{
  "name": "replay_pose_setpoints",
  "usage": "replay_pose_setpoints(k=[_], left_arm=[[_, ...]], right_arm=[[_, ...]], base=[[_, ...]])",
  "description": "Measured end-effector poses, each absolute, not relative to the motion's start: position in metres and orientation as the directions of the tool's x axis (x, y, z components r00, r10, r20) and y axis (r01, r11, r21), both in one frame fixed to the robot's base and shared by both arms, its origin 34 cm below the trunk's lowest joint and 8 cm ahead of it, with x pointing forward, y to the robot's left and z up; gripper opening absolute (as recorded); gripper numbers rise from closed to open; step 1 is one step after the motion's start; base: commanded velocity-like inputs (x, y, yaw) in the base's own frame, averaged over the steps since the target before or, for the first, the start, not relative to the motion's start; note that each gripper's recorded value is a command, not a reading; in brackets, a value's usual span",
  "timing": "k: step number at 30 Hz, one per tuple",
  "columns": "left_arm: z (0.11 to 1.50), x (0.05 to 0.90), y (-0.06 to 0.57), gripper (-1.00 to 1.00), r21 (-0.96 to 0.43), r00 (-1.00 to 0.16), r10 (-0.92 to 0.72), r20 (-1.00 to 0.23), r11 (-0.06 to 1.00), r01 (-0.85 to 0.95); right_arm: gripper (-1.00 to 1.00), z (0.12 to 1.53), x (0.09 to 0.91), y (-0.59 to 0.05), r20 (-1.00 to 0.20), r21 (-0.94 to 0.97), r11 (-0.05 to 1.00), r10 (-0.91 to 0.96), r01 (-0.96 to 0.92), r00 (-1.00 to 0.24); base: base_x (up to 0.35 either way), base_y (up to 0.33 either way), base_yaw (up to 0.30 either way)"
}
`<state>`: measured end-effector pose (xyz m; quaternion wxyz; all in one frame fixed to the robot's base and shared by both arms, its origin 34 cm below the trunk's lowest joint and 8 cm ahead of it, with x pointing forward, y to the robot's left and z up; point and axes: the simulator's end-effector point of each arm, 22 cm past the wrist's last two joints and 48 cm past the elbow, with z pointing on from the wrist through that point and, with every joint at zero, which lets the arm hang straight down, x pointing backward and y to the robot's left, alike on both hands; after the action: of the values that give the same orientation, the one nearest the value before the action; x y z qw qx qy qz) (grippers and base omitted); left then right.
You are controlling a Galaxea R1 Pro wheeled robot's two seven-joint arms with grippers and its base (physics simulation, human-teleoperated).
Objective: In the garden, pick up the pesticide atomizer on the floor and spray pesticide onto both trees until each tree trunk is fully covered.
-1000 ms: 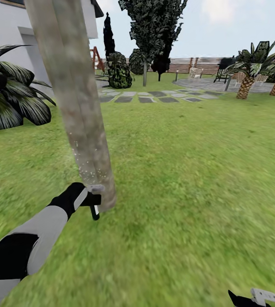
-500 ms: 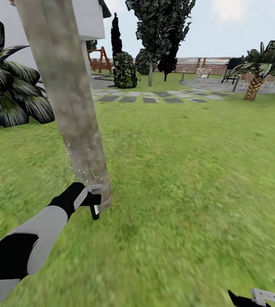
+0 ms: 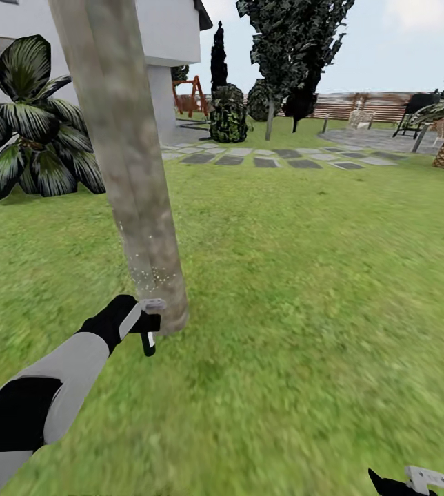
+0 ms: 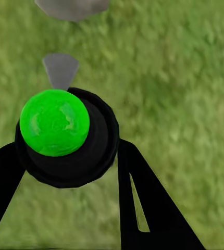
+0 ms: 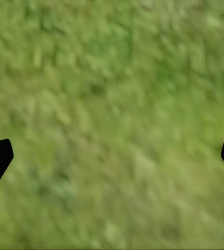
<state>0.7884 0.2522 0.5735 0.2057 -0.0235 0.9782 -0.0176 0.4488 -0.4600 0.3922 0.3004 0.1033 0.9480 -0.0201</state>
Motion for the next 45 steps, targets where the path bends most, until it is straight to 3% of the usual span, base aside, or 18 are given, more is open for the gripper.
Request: replay_pose_setpoints(k=[7,30,42,45], left_arm=[[0.572,0.787,0.254,-1.0,-0.037,-0.915,-0.061,-0.399,0.998,-0.05],[0.568,0.783,0.255,-1.0,-0.036,-0.918,-0.062,-0.392,0.998,-0.052],[0.575,0.789,0.263,-1.0,-0.027,-0.914,-0.062,-0.4,0.998,-0.056],[0.645,0.832,0.259,-1.0,-0.027,-0.905,-0.048,-0.423,0.999,-0.041]], right_arm=[[1.0,0.392,0.449,-0.46,-0.574,0.024,0.978,0.185,0.209,-0.798],[1.0,0.392,0.449,-0.46,-0.573,0.024,0.978,0.183,0.207,-0.799],[1.0,0.392,0.448,-0.461,-0.572,0.021,0.978,0.181,0.206,-0.8],[1.0,0.392,0.448,-0.46,-0.571,0.022,0.978,0.181,0.205,-0.801]], base=[[0.0,-0.275,0.033],[0.127,-0.275,0.268],[0.0,-0.11,0.019],[0.0,0.0,0.0]])
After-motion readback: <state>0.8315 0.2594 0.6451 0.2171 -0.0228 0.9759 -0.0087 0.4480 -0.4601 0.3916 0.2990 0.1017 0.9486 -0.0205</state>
